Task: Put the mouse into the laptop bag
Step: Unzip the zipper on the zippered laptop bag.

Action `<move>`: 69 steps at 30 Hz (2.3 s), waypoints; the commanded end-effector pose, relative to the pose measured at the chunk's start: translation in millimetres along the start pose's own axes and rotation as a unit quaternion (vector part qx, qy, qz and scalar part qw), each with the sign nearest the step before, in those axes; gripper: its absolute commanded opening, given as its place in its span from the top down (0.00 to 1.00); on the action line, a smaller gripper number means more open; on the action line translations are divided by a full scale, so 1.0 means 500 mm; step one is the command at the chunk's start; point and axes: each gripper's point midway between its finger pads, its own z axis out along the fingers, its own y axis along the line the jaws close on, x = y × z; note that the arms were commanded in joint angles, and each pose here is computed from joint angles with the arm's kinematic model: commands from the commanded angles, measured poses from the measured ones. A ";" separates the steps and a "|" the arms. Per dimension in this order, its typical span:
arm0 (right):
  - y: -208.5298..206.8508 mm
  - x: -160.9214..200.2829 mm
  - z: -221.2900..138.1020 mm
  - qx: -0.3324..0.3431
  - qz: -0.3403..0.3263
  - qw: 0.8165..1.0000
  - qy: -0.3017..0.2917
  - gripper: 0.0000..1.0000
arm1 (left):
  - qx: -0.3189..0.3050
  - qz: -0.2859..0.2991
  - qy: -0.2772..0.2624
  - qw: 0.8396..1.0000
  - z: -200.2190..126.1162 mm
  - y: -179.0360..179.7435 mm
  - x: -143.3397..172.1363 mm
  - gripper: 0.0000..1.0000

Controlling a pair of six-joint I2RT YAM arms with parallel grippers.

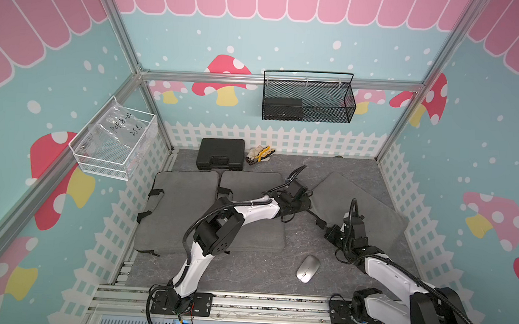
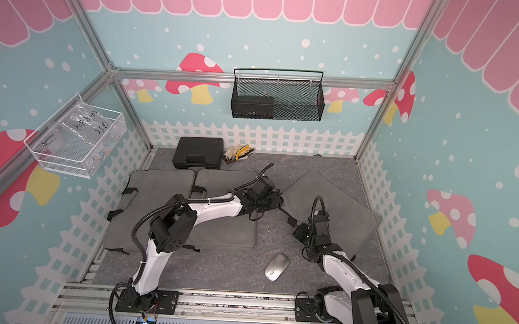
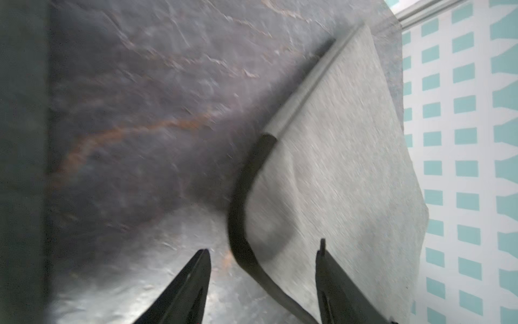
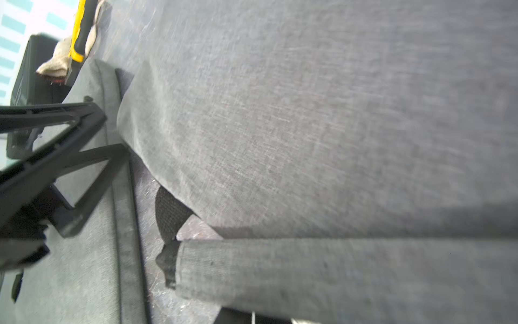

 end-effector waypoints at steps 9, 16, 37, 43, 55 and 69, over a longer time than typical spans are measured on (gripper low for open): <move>-0.020 0.001 -0.010 0.015 0.004 1.000 -0.010 1.00 | 0.024 0.011 0.050 0.998 0.065 -0.020 0.018 0.36; 0.001 0.005 0.001 -0.007 -0.007 1.000 0.004 1.00 | 0.048 -0.004 0.078 0.996 0.104 -0.032 0.039 0.72; 0.181 0.042 0.105 -0.045 -0.089 0.993 0.069 1.00 | 0.057 -0.014 0.043 0.997 0.061 -0.026 0.028 1.00; 0.183 0.023 0.101 -0.043 -0.089 0.994 0.056 1.00 | 0.058 -0.041 0.028 0.997 0.041 -0.014 0.052 1.00; 0.101 0.028 0.063 -0.020 -0.066 0.997 0.045 1.00 | 0.062 -0.063 -0.009 0.996 -0.001 -0.040 0.178 1.00; -0.069 0.004 -0.021 0.073 0.016 0.997 -0.022 1.00 | 0.041 -0.034 -0.047 0.997 -0.070 -0.039 0.127 0.49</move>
